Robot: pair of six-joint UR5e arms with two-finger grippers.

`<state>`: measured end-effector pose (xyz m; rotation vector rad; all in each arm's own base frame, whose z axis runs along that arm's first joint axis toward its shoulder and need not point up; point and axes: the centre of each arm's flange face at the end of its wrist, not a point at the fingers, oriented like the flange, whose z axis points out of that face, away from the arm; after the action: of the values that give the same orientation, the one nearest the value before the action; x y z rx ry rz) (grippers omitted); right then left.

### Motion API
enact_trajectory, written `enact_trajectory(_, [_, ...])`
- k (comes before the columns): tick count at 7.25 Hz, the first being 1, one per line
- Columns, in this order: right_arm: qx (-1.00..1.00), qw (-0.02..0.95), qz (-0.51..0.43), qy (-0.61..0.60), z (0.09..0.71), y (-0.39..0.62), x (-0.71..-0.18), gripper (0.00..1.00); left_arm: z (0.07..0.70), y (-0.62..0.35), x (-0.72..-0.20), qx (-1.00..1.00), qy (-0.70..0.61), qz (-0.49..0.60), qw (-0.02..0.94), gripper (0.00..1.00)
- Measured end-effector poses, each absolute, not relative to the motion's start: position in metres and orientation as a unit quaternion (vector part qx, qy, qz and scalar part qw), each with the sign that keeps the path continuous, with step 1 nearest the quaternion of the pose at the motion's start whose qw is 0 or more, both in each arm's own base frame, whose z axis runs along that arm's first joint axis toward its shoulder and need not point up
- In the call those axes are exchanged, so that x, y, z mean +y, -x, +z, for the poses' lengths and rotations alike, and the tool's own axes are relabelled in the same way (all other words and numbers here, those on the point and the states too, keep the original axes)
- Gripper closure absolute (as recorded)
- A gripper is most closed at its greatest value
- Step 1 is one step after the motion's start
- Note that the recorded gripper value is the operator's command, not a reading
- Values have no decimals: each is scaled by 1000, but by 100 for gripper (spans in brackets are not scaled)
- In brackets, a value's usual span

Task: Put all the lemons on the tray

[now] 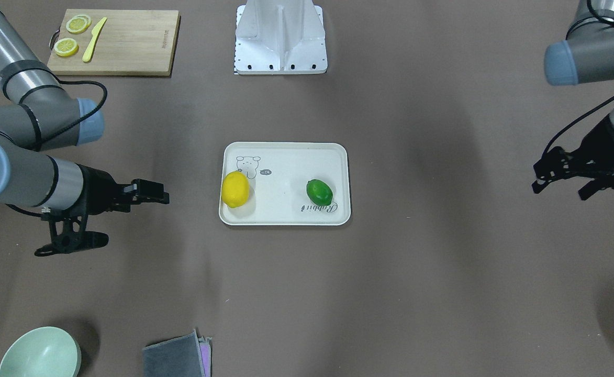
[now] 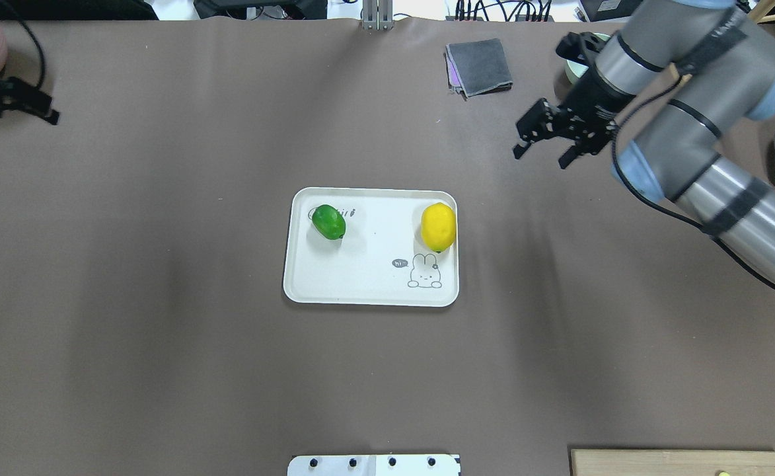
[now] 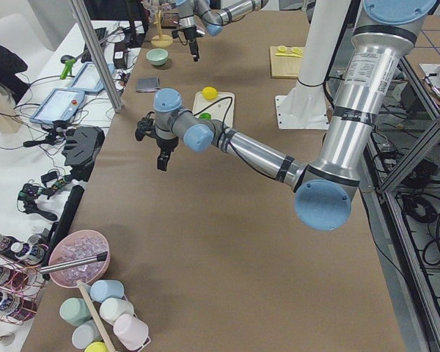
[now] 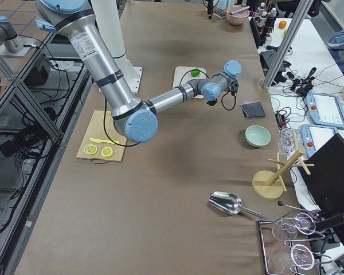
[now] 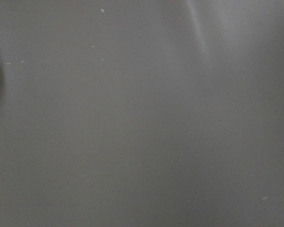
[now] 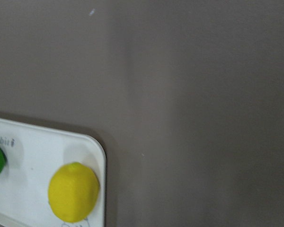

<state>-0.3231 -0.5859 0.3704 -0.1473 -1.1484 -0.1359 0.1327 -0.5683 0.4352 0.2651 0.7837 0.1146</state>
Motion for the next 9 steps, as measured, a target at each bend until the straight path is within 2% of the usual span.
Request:
enact_trajectory(2, [-538,835,-117,24,427,264,-539,0,497,-62,-539,302,-122,117,938,3])
enact_trajectory(4, [-514,834,-198,-37,480,223,-518,1,568,-2,-492,281,-85,103,950,3])
enact_trajectory(5, [-483,849,-206,-60,506,195,-520,1,592,22,-474,280,-74,88,953,2])
enact_trajectory(9, [-410,910,-67,8,572,65,-534,1,648,79,-445,356,-70,25,932,2])
